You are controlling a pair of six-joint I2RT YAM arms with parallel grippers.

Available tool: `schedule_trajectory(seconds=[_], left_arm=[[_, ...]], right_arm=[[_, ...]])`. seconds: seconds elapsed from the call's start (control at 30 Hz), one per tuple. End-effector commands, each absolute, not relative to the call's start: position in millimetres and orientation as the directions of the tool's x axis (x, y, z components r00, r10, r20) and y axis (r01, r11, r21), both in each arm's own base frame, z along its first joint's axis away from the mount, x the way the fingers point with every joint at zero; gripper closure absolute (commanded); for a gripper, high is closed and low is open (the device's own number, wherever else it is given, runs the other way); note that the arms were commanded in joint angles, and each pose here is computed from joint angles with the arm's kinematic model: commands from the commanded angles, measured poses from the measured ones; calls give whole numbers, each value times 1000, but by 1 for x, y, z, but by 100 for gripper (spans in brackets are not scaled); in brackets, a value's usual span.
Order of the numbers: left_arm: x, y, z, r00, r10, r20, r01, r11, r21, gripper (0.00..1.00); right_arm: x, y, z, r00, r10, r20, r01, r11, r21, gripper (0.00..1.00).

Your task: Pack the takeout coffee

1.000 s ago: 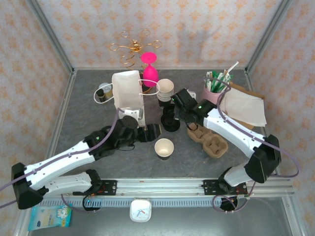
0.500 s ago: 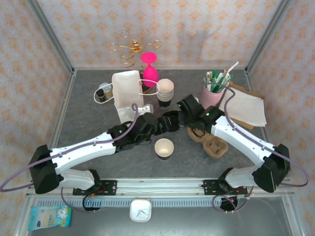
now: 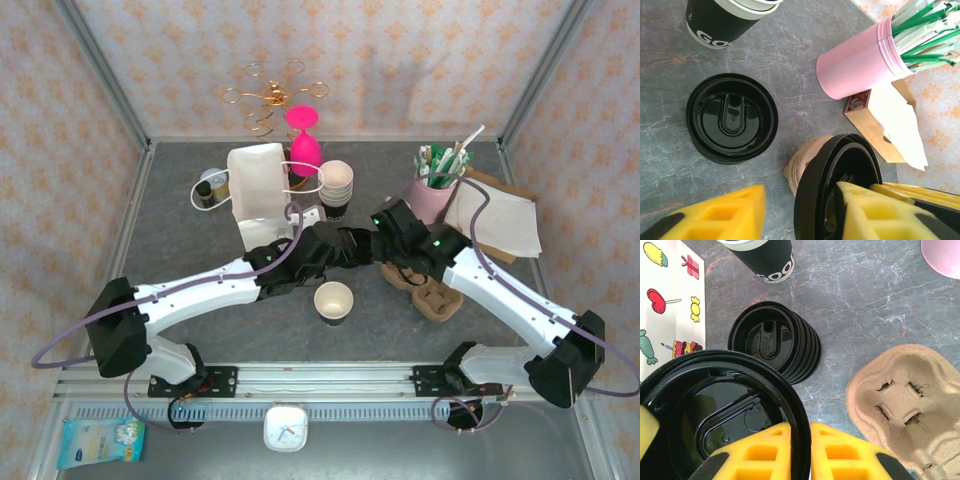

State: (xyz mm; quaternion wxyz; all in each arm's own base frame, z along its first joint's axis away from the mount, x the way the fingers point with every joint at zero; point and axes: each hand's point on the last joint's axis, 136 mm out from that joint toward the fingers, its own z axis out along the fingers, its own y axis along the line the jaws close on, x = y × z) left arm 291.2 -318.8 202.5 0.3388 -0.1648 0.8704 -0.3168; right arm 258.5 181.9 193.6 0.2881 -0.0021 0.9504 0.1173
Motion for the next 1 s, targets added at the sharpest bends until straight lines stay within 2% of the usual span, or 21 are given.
schedule_trajectory(seconds=[0.0, 0.27, 0.73, 0.97], left_arm=[[300, -327, 219, -693, -522, -498, -51, 724, -688, 63], [302, -335, 216, -710, -504, -492, -38, 725, -688, 74], [304, -339, 201, -744, -448, -495, -32, 765, -643, 75], [304, -340, 200, -749, -448, -488, -38, 765, -643, 84]], right_arm=[[256, 177, 192, -831, 43, -555, -87, 975, 205, 86], [256, 177, 191, -830, 31, -557, -96, 975, 198, 86], [258, 176, 194, -823, 25, -567, -100, 977, 188, 86], [258, 176, 195, -823, 26, -568, -99, 977, 188, 85]])
